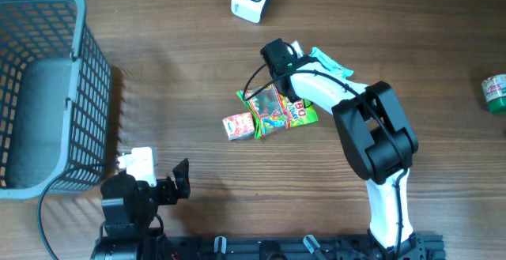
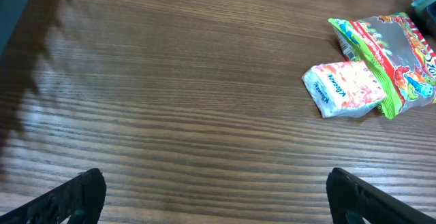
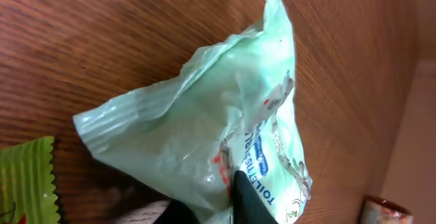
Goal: Scan the item barcode
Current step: 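Grasp the mint wipes pack with the right gripper, then lift the wipes pack and hold it before the scanner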
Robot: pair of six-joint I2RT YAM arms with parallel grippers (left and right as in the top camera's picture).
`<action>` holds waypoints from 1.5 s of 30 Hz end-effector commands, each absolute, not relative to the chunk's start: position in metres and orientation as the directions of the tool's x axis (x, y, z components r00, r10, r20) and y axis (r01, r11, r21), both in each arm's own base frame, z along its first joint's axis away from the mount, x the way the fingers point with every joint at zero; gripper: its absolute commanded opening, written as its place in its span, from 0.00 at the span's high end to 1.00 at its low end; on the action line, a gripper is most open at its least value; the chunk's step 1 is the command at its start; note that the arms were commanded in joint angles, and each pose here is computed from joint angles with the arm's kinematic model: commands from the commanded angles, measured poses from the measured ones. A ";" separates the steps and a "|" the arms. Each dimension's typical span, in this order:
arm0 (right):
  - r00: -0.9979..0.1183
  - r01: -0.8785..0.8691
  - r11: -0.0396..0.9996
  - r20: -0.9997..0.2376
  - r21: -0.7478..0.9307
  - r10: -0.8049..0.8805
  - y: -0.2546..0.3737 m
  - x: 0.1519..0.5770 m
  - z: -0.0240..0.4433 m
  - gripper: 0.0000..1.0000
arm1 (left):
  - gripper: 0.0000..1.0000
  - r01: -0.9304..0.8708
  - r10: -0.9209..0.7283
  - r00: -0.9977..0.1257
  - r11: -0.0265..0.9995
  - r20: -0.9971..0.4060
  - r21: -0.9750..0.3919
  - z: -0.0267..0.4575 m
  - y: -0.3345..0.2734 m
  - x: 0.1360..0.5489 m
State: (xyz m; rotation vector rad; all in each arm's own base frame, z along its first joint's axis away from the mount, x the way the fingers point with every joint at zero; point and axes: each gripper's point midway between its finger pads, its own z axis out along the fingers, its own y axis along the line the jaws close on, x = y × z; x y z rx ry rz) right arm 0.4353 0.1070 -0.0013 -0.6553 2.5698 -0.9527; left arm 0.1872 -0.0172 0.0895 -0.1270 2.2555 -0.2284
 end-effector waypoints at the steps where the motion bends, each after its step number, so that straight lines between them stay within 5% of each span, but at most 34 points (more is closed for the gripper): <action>1: -0.913 -0.400 0.868 0.047 -0.293 -0.405 0.131 0.357 -0.099 0.95 | 0.00 -0.016 -0.181 -0.634 0.975 -0.752 -0.221 0.091 -0.018 0.188; 5: -0.931 -0.364 0.925 0.002 -0.110 -0.366 0.172 0.368 -0.046 0.95 | 0.00 -0.016 -0.181 -0.634 0.975 -0.752 -0.221 0.091 -0.018 0.188; 11: -0.939 -0.336 0.883 -0.192 0.328 -0.286 0.253 0.374 0.117 0.96 | 0.00 -0.016 -0.181 -0.634 0.975 -0.752 -0.221 0.091 -0.018 0.188; 16: -0.953 -0.302 0.667 -0.194 0.681 -0.234 0.292 0.333 0.212 0.96 | 0.00 -0.016 -0.180 -0.634 0.975 -0.752 -0.221 0.091 -0.018 0.188; 20: -0.931 -0.282 0.297 -0.186 0.912 -0.313 0.324 0.305 0.272 0.96 | 0.00 -0.016 -0.181 -0.634 0.975 -0.752 -0.221 0.091 -0.018 0.188; 25: -0.891 -0.265 -0.028 -0.256 0.964 -0.375 0.336 0.298 0.336 0.96 | 0.00 -0.016 -0.181 -0.634 0.975 -0.752 -0.221 0.091 -0.018 0.188; 30: -0.754 -0.445 -0.262 -0.516 0.857 -0.407 0.335 0.293 0.380 0.96 | 0.00 -0.016 -0.181 -0.634 0.975 -0.752 -0.221 0.091 -0.018 0.188; 37: -0.735 -0.496 -0.263 -0.562 0.827 -0.380 0.339 0.298 0.385 0.95 | 0.00 -0.016 -0.181 -0.634 0.975 -0.752 -0.221 0.091 -0.018 0.188; 40: -0.628 -0.683 -0.259 -0.730 0.683 -0.269 0.349 0.311 0.379 0.95 | 0.00 -0.016 -0.181 -0.634 0.975 -0.752 -0.221 0.091 -0.018 0.188; 43: -0.600 -0.789 -0.028 -0.780 0.613 -0.178 0.357 0.351 0.353 0.96 | 0.00 -0.016 -0.181 -0.634 0.975 -0.752 -0.221 0.091 -0.018 0.188; 45: -0.624 -0.757 0.353 -0.769 0.550 -0.140 0.347 0.402 0.309 0.95 | 0.00 -0.016 -0.181 -0.634 0.975 -0.752 -0.221 0.091 -0.018 0.188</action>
